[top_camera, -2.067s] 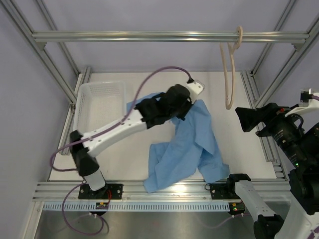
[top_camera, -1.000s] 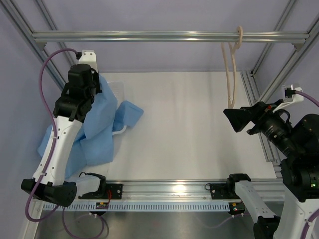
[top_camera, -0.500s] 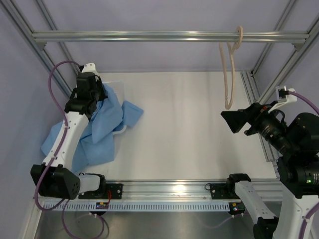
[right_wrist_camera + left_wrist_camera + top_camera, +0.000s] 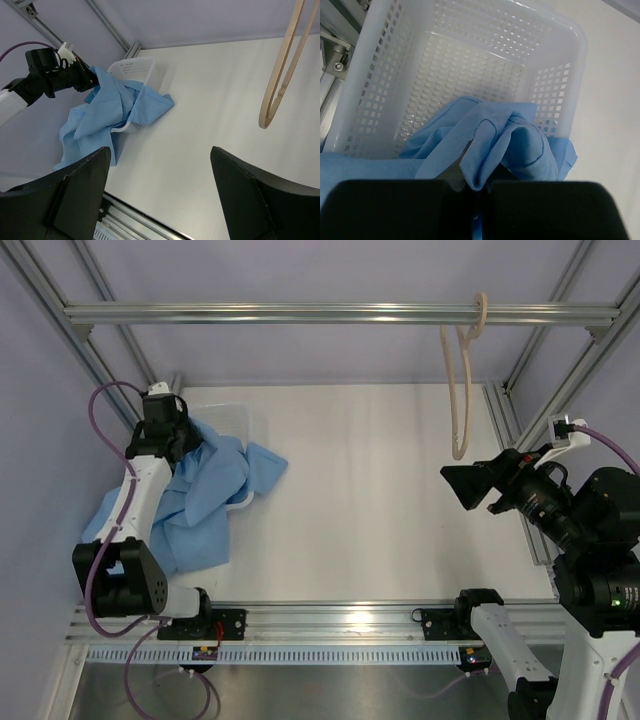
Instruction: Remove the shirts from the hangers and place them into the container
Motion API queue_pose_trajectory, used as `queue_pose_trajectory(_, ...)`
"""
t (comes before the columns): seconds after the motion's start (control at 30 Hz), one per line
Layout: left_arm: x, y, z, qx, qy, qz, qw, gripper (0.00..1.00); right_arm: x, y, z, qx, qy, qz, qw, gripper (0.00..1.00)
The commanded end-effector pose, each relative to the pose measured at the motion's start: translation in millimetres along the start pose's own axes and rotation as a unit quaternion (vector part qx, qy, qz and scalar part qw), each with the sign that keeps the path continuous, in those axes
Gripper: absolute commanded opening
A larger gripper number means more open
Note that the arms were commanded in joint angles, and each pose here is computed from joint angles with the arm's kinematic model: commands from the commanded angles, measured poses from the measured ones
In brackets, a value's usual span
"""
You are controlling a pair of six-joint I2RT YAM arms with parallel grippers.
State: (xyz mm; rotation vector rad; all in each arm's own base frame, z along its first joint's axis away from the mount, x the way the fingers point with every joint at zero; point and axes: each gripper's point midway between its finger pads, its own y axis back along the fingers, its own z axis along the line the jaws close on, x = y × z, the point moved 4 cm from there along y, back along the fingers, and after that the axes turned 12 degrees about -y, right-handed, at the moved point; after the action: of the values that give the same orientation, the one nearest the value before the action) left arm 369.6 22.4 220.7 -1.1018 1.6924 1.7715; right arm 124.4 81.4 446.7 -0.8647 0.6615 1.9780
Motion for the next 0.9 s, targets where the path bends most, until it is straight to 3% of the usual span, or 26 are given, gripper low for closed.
queue_pose_trajectory(0.0,-35.2,38.6,-14.5,0.054,0.022,-0.087,0.994,0.0,4.7,-9.6,4.0,-0.041,0.002,0.021,0.999,0.9)
queue_pose_trajectory(0.1,-65.5,94.4,-40.4,0.151,-0.005,-0.159,0.976,0.0,22.9,-24.6,5.6,-0.1,-0.037,0.075,0.991,0.9)
queue_pose_trajectory(0.13,-74.3,115.2,-54.3,0.202,-0.024,-0.177,0.963,0.0,23.7,-24.5,18.6,-0.16,-0.029,0.088,0.983,0.9)
queue_pose_trajectory(0.2,-107.0,174.2,-73.0,0.267,-0.055,-0.247,0.93,0.0,33.1,-30.5,19.3,-0.196,-0.061,0.118,0.972,0.93)
queue_pose_trajectory(0.4,-164.6,324.7,-103.5,0.417,-0.11,-0.374,0.821,0.0,36.6,-44.7,45.3,-0.282,-0.051,0.176,0.942,0.99)
queue_pose_trajectory(0.47,-175.3,348.5,-110.3,0.452,-0.111,-0.378,0.8,0.0,54.9,-63.4,64.2,-0.299,-0.054,0.225,0.926,1.0)
queue_pose_trajectory(0.5,-184.4,379.0,-111.9,0.472,-0.11,-0.399,0.778,0.0,58.5,-69.0,73.7,-0.307,-0.047,0.234,0.921,1.0)
queue_pose_trajectory(0.53,-189.0,384.2,-117.0,0.494,-0.116,-0.394,0.767,0.0,76.8,-86.3,82.8,-0.3,-0.049,0.264,0.915,1.0)
queue_pose_trajectory(0.63,-200.0,418.9,-121.0,0.528,-0.12,-0.409,0.735,0.0,89.8,-115.8,88.3,-0.273,-0.03,0.257,0.927,0.99)
queue_pose_trajectory(0.77,-204.7,433.8,-115.5,0.507,-0.12,-0.432,0.737,0.0,91.4,-134.6,69.9,-0.241,0.013,0.203,0.949,0.99)
queue_pose_trajectory(0.87,-201.7,422.7,-118.0,0.515,-0.11,-0.41,0.745,0.0,93.6,-142.7,52.3,-0.219,0.085,0.179,0.955,0.99)
